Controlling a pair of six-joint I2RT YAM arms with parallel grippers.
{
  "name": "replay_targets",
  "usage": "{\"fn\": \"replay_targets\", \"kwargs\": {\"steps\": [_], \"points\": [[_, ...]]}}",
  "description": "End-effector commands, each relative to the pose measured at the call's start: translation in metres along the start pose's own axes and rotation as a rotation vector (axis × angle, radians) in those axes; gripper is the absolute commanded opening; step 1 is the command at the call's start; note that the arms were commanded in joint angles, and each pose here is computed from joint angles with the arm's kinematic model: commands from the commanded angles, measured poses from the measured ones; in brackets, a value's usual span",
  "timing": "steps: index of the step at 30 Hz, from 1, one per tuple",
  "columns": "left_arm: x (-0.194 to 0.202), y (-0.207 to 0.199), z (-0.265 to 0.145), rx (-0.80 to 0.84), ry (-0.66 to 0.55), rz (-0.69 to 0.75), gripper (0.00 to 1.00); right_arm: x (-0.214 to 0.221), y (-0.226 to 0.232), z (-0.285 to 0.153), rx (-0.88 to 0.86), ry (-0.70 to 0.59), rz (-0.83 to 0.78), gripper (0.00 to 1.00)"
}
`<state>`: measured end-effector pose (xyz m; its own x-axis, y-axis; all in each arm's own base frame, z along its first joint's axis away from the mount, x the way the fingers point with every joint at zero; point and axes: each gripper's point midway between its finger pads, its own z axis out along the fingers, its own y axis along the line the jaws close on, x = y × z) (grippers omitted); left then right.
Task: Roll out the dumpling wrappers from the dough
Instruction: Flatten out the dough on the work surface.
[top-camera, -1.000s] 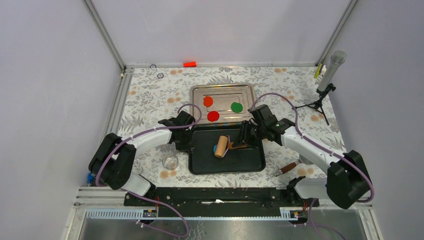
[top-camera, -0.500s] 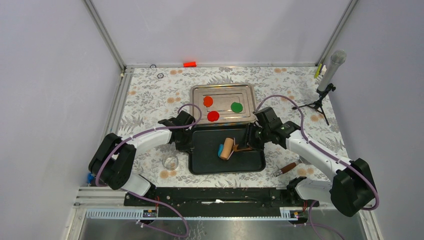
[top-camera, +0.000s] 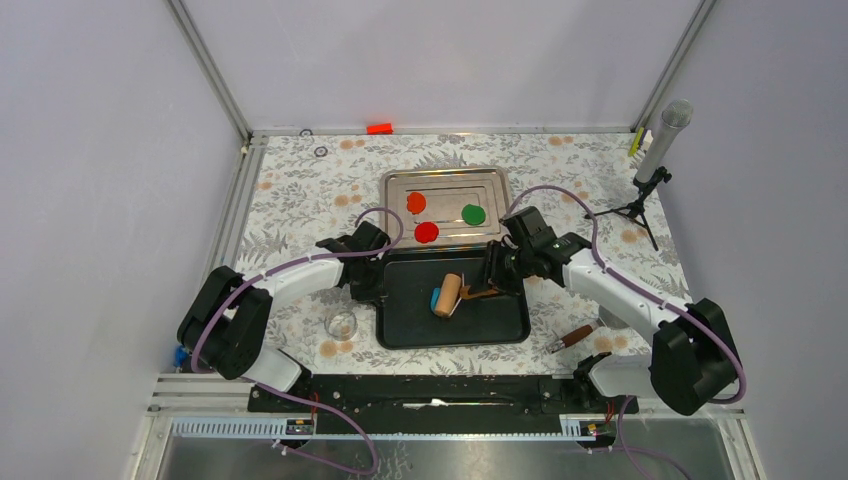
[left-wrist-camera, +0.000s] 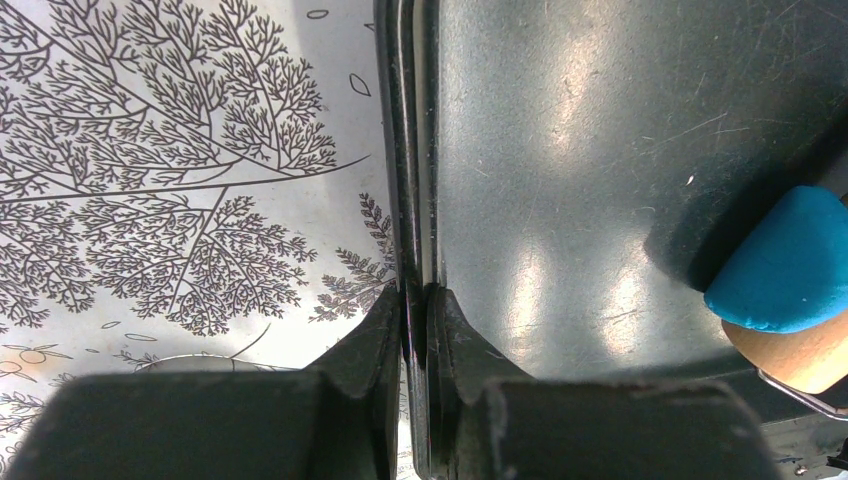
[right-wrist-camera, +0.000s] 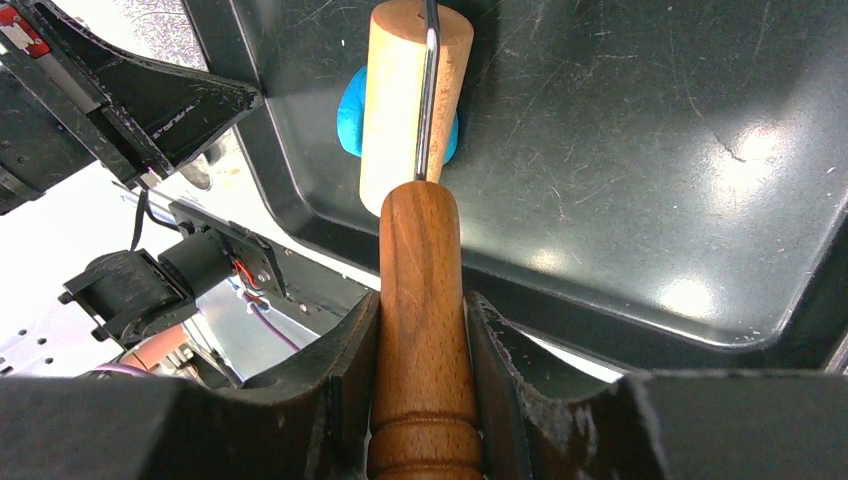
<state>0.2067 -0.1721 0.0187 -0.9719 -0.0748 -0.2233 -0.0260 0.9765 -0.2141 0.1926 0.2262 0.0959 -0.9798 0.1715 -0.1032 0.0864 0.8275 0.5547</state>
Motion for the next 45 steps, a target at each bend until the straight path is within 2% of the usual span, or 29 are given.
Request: {"fn": "replay_targets", "kwargs": {"steps": [1, 7, 12, 26, 34, 36, 40, 45], "points": [[-0.003, -0.003, -0.015, 0.008, -0.007, 0.084, 0.00, 0.031, -0.093, 0.014, 0.345, 0.059, 0.023, 0.00], [-0.002, -0.003, -0.015, 0.007, -0.006, 0.086, 0.00, 0.042, -0.111, -0.002, 0.402, 0.043, 0.009, 0.00], [-0.004, -0.005, -0.015, 0.013, -0.005, 0.090, 0.00, 0.036, -0.101, -0.010, 0.386, 0.019, 0.000, 0.00], [0.000, -0.009, -0.015, 0.026, 0.007, 0.109, 0.00, -0.007, -0.037, 0.010, 0.262, -0.004, -0.032, 0.00], [-0.005, -0.016, -0.022, 0.046, -0.014, 0.128, 0.00, -0.002, -0.045, 0.025, 0.281, 0.027, -0.029, 0.00], [-0.008, -0.015, -0.026, 0.036, -0.025, 0.130, 0.04, 0.003, -0.053, 0.028, 0.297, 0.041, -0.023, 0.00], [-0.016, -0.013, -0.036, 0.010, -0.059, 0.133, 0.23, 0.010, -0.063, 0.027, 0.316, 0.048, -0.023, 0.00], [-0.030, -0.020, -0.067, 0.021, -0.129, 0.136, 0.34, 0.010, -0.068, 0.014, 0.351, 0.028, -0.045, 0.00]]}}
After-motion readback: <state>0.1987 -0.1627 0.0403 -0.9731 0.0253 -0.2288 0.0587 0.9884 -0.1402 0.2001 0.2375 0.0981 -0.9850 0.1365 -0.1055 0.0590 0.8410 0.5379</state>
